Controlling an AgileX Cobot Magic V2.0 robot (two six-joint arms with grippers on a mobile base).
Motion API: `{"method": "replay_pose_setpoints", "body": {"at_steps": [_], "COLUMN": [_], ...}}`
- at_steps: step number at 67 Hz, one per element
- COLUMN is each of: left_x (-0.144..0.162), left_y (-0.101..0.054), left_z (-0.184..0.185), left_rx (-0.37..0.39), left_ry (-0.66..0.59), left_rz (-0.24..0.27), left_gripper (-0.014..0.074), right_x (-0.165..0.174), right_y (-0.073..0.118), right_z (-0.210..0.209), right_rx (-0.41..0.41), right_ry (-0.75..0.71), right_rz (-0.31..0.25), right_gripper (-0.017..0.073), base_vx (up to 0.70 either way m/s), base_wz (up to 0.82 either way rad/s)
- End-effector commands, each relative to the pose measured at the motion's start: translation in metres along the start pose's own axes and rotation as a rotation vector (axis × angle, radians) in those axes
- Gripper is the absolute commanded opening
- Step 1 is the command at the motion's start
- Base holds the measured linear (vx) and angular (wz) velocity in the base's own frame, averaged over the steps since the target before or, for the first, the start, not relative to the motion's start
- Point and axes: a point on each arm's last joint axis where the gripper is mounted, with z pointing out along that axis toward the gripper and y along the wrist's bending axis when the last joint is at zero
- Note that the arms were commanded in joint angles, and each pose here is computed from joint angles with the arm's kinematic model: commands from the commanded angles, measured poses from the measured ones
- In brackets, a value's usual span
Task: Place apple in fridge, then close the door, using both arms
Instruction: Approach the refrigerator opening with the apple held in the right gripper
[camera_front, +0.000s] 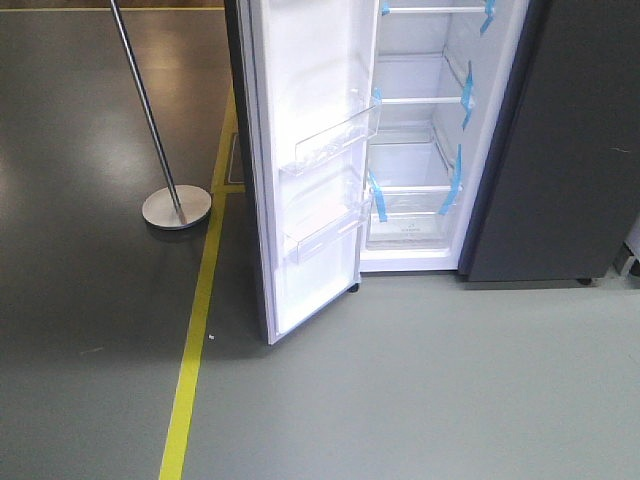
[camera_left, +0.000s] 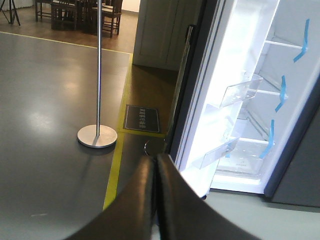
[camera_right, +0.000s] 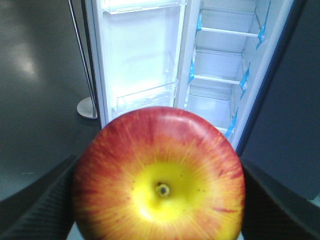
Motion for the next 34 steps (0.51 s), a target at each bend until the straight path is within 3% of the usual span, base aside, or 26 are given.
{"method": "replay_pose_setpoints", "body": {"at_steps": [1,34], "left_x": [-0.0126,-0.0126], "left_y": [-0.0046,-0.0046], "left_z": [-0.0031,-0.0031], "left_rx": [0.041,0.041], "left_ry": [-0.099,-0.099], "left_rz": [-0.007,-0.007], "left_gripper": [-0.0007,-0.0007], "right_x": [-0.0141,-0.0141], "right_y": [0.0007,0.0007], "right_z": [-0.0101,-0.0101], "right_rx": [0.014,0.014], "right_ry": [-0.119,-0.119], "right_rz": [-0.005,-0.005], "right_gripper": [0.0204,0.0204], "base_vx": [0.09,0.09], "base_wz": [0.01,0.02]}}
